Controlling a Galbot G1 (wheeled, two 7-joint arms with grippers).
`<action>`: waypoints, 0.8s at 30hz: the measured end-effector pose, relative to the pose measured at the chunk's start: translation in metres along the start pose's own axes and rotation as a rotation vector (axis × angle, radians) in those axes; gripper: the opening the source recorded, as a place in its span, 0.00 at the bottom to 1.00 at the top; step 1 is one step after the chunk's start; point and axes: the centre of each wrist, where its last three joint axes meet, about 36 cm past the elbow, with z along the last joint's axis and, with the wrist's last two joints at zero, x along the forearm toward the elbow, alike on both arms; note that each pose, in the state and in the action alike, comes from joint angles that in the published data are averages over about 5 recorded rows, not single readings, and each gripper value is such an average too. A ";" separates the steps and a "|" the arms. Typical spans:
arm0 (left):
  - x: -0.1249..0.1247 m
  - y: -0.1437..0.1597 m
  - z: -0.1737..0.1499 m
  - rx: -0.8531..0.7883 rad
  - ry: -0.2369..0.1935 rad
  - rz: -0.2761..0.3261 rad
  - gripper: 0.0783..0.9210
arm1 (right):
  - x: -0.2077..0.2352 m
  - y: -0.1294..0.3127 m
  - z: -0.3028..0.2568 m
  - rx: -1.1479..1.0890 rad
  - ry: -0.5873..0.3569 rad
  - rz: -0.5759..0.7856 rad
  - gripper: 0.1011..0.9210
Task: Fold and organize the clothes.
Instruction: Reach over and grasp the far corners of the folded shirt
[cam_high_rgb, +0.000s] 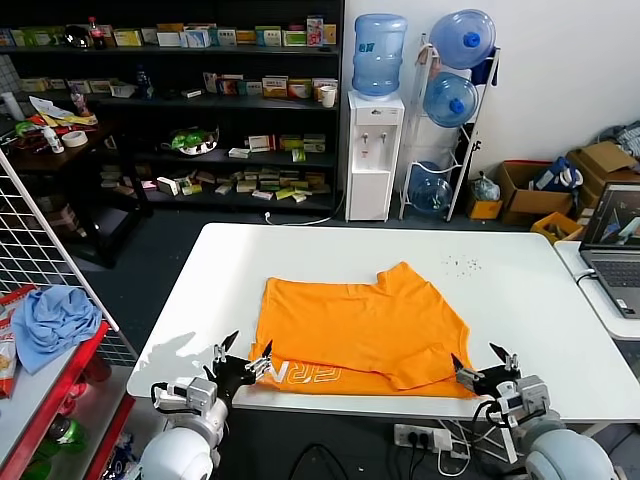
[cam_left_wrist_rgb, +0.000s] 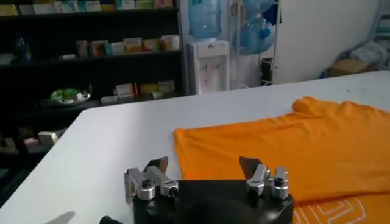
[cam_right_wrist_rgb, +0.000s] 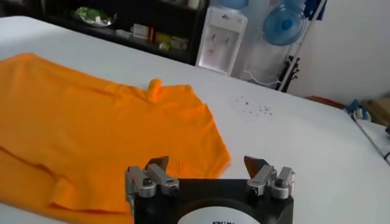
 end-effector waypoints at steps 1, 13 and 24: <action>-0.004 0.003 -0.002 -0.005 -0.005 -0.003 0.88 | -0.004 -0.002 -0.004 -0.006 -0.009 0.000 0.88; -0.054 0.017 -0.021 0.007 -0.006 -0.016 0.88 | -0.056 -0.036 -0.040 -0.077 -0.016 -0.018 0.88; -0.123 0.018 -0.035 0.032 0.047 -0.017 0.88 | -0.128 -0.053 -0.062 -0.128 0.025 -0.077 0.88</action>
